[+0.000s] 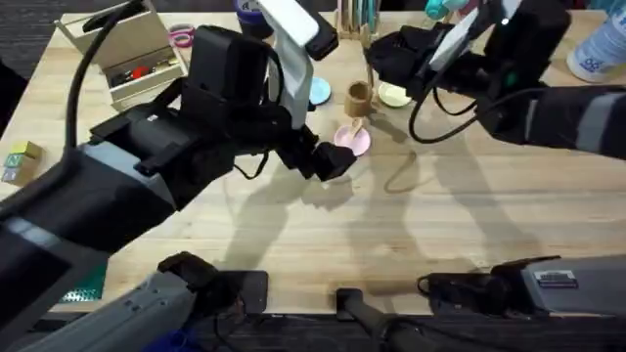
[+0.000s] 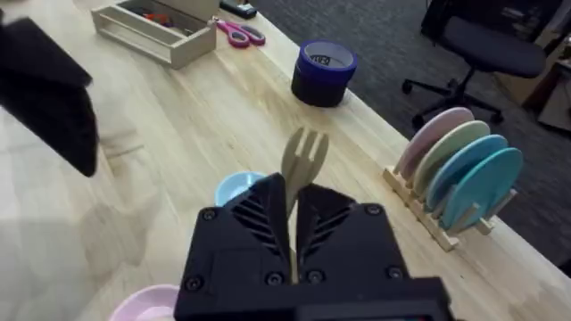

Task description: Pick up a utensil and set it on the pink plate, then put the other utensil in the container.

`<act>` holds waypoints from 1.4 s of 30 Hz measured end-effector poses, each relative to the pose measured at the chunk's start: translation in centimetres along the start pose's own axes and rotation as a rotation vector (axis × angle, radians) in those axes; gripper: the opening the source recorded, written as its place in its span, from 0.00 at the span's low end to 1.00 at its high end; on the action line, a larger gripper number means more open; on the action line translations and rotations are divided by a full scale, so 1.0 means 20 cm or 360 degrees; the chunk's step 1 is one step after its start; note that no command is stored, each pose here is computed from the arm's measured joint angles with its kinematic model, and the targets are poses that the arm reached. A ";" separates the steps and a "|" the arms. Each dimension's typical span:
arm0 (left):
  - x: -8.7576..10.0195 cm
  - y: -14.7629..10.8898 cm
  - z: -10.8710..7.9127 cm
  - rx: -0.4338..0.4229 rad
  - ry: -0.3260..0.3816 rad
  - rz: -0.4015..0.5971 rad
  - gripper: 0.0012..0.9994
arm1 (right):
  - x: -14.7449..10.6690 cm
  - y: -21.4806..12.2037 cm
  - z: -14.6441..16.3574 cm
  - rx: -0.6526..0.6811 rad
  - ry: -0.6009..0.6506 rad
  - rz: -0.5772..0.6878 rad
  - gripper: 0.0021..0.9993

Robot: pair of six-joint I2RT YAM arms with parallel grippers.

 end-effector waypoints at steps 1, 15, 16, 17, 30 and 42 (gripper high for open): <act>0.00 0.00 0.00 0.0001 0.0000 0.0000 1.00 | -0.01 0.01 -0.01 -0.0003 -0.0006 -0.0006 0.03; 0.00 0.00 0.00 0.0000 0.0000 0.0000 1.00 | -0.16 0.11 0.00 -0.0001 -0.0017 -0.0009 0.03; 0.00 0.00 0.00 0.0000 0.0000 0.0000 1.00 | -0.16 0.11 0.00 -0.0007 -0.0017 -0.0006 0.03; 0.00 0.00 0.00 0.0000 -0.0001 0.0000 1.00 | -0.16 0.11 0.00 -0.0009 -0.0017 -0.0005 0.03; 0.00 0.00 0.00 0.0000 0.0000 0.0000 1.00 | -0.17 0.11 -0.01 -0.0034 -0.0015 0.0009 0.03; 0.00 0.00 0.00 0.0000 0.0000 0.0000 1.00 | -0.28 0.16 0.03 0.0009 0.0048 0.0076 0.03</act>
Point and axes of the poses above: each hand's point on the last joint's axis, 136 mm out from that joint toward the fingers, its own y axis out along the fingers, its own z axis along the line the jaws close on, x = y × z, the point moved 6 cm from there along -y, back along the fingers, and after that the axes turned 2 degrees about -y, right-handed, at the moved point
